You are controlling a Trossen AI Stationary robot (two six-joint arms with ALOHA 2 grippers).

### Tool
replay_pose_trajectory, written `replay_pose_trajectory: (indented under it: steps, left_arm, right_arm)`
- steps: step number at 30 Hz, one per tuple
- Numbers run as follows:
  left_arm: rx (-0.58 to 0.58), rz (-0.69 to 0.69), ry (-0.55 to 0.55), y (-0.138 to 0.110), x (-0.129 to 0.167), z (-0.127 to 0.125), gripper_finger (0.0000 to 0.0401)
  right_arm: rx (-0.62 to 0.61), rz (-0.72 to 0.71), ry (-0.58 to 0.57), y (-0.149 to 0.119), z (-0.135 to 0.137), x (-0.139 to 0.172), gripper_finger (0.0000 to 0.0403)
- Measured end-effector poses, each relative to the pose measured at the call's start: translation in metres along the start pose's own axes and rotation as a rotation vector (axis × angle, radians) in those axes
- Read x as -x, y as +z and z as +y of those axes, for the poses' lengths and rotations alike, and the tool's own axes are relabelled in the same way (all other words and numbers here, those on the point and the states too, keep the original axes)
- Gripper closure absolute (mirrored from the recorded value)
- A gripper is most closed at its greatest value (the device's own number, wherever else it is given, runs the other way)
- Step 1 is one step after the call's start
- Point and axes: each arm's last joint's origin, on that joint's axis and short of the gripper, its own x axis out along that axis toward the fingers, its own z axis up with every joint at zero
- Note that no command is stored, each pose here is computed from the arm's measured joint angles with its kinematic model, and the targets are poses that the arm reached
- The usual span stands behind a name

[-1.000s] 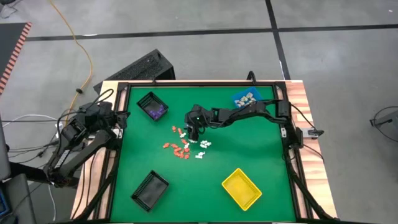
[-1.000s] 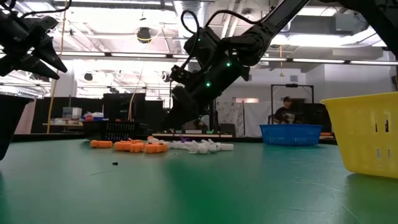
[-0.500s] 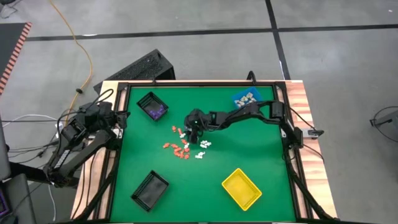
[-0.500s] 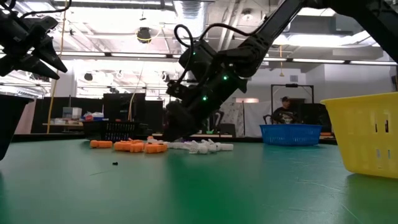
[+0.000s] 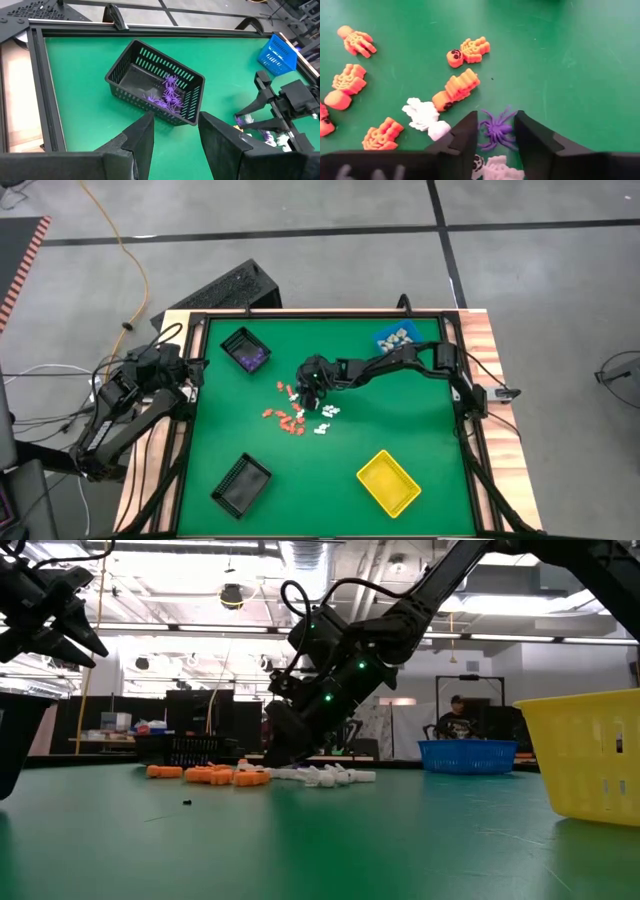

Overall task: Sort Halloween decoration
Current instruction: Put the purple spider toy into the top black basket

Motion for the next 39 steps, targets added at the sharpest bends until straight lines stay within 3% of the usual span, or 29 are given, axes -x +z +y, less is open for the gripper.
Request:
replay_pose_trajectory:
  steps: [8,16,27,33,39]
  left_arm:
    - [0.0,-0.001,0.001,0.0,0.0,0.0,0.0258]
    - [0.0,-0.001,0.001,0.0,0.0,0.0,0.0258]
    - [0.0,0.0,0.001,0.0,0.0,0.0,0.0258]
    - [0.0,0.0,0.001,0.0,0.0,0.0,0.0258]
    - [0.0,-0.001,0.001,0.0,0.0,0.0,0.0258]
  right_arm:
    - [0.009,0.002,0.006,-0.001,0.005,0.0,0.0324]
    - [0.017,-0.004,0.011,0.008,0.009,0.001,0.035]
    - [0.139,-0.063,0.004,0.065,0.008,0.015,0.0374]
    - [0.199,-0.182,-0.014,0.1,0.002,0.027,0.038]
    - [0.178,-0.357,-0.05,0.125,-0.012,0.035,0.0374]
